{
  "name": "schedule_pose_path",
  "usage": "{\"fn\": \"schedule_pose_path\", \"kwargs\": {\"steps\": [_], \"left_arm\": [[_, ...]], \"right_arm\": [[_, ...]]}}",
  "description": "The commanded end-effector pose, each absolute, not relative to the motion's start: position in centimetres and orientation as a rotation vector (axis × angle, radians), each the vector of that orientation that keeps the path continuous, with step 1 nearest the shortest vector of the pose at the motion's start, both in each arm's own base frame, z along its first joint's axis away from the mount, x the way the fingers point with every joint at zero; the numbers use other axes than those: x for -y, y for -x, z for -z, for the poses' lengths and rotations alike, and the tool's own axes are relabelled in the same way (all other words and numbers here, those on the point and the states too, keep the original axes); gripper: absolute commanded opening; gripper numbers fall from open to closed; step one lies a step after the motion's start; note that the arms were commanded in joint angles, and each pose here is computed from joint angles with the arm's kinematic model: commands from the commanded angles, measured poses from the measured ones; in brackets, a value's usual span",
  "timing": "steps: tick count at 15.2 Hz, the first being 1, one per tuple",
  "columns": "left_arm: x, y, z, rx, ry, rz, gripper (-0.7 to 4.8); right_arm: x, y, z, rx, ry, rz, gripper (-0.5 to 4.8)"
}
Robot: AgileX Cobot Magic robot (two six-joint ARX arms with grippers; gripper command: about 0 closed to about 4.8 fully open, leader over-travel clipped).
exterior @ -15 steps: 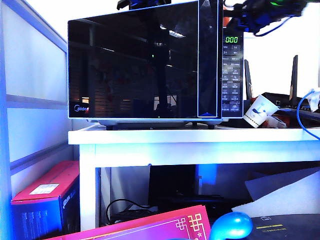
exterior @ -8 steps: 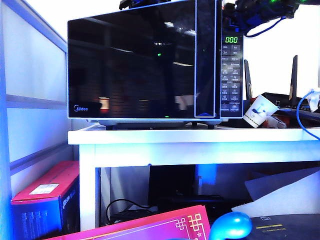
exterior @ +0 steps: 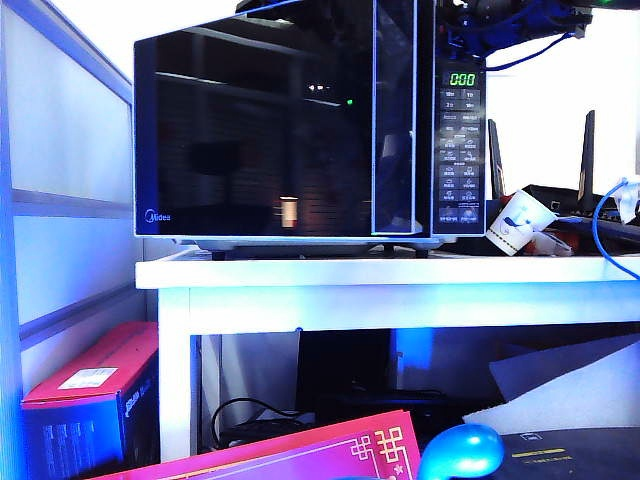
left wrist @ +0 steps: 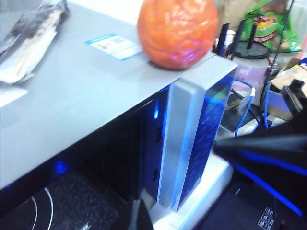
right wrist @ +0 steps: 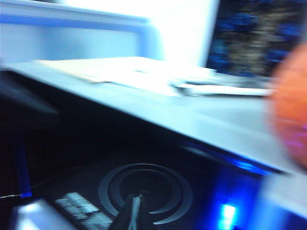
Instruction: Open the microwave door, place the orange inside the microwave, then close the microwave door.
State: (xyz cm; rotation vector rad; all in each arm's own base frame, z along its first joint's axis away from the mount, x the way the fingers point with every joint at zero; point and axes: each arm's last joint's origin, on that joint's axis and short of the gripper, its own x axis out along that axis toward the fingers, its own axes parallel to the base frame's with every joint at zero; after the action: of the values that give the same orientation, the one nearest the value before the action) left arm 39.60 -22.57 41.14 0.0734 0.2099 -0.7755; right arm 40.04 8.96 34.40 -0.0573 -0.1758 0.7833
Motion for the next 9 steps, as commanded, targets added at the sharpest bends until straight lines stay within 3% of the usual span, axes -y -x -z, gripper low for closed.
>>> {"fn": "schedule_pose_path", "kwargs": {"steps": [1,9], "left_arm": [[22.5,-39.2,-41.2,-0.231,-0.075,0.773,-0.05],[22.0,-38.3,-43.7,-0.176,-0.072,0.772,-0.05]], "right_arm": [[-9.7,-39.6,-35.0,0.197,0.049,-0.856,0.00],[-11.7,-38.7,-35.3,0.202,0.045,-0.981,0.00]]}}
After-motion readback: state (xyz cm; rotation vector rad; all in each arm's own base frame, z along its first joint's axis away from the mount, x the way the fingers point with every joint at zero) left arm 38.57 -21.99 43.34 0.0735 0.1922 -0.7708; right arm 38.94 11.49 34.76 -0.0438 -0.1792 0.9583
